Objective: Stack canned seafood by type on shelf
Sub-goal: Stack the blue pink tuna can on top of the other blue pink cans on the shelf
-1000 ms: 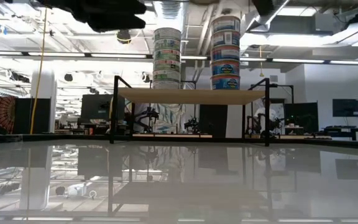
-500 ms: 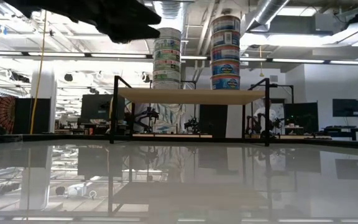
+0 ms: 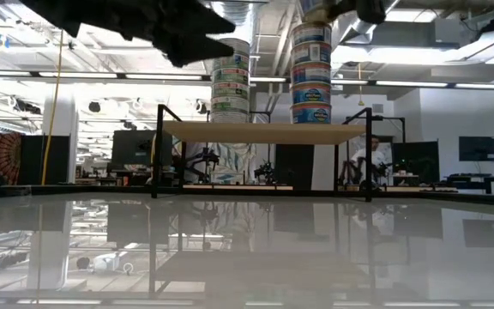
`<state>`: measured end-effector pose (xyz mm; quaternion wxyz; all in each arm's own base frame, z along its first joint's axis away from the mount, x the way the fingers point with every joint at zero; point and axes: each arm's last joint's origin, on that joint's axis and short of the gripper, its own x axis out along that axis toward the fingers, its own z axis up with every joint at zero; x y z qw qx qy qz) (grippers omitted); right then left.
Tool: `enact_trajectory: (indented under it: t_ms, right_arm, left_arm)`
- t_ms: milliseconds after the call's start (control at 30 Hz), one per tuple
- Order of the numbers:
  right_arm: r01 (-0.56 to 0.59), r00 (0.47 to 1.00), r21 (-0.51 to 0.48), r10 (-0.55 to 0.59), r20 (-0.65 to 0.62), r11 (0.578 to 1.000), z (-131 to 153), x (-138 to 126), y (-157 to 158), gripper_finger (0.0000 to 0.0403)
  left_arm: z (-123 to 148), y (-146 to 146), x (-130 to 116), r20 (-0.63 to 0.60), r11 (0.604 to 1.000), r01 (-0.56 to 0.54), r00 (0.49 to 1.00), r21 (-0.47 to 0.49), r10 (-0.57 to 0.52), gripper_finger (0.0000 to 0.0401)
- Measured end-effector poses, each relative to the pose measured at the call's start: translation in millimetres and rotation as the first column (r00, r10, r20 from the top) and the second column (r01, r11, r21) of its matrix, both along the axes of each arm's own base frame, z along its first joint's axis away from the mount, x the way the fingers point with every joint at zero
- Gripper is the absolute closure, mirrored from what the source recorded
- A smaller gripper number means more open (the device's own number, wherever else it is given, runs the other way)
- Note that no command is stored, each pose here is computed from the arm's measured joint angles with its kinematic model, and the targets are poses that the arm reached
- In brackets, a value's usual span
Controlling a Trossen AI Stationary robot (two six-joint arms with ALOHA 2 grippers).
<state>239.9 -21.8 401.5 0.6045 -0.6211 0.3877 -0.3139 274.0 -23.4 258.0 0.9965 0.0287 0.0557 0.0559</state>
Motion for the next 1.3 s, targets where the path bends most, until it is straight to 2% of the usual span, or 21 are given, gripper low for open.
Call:
enact_trajectory:
  t_ms: [133,300,967,1067,1300]
  right_arm:
    - [0.029,1.000,0.003,-0.029,-0.008,1.000,-1,-1,-8,0.0172]
    - [0.043,0.999,0.006,-0.043,-0.011,0.999,-1,-2,-15,0.0172]
    - [0.054,0.998,0.050,-0.052,-0.032,0.997,1,6,-20,0.0166]
    - [0.058,0.998,0.063,-0.056,-0.028,0.996,1,7,-20,0.0155]
    - [0.064,0.998,0.072,-0.064,-0.010,0.995,4,6,-21,0.0098]
  left_arm:
    - [8,-6,2,0.020,0.999,0.005,1.000,0.037,-0.006,0.0085]
    - [10,-7,2,0.020,0.995,-0.042,0.999,0.091,0.040,0.0085]
    - [11,-3,2,0.018,0.981,-0.110,0.994,0.161,0.109,0.0085]
    - [10,-2,2,0.014,0.981,-0.108,0.994,0.160,0.107,0.0085]
    - [12,-2,2,0.022,0.976,-0.111,0.994,0.187,0.109,0.0085]
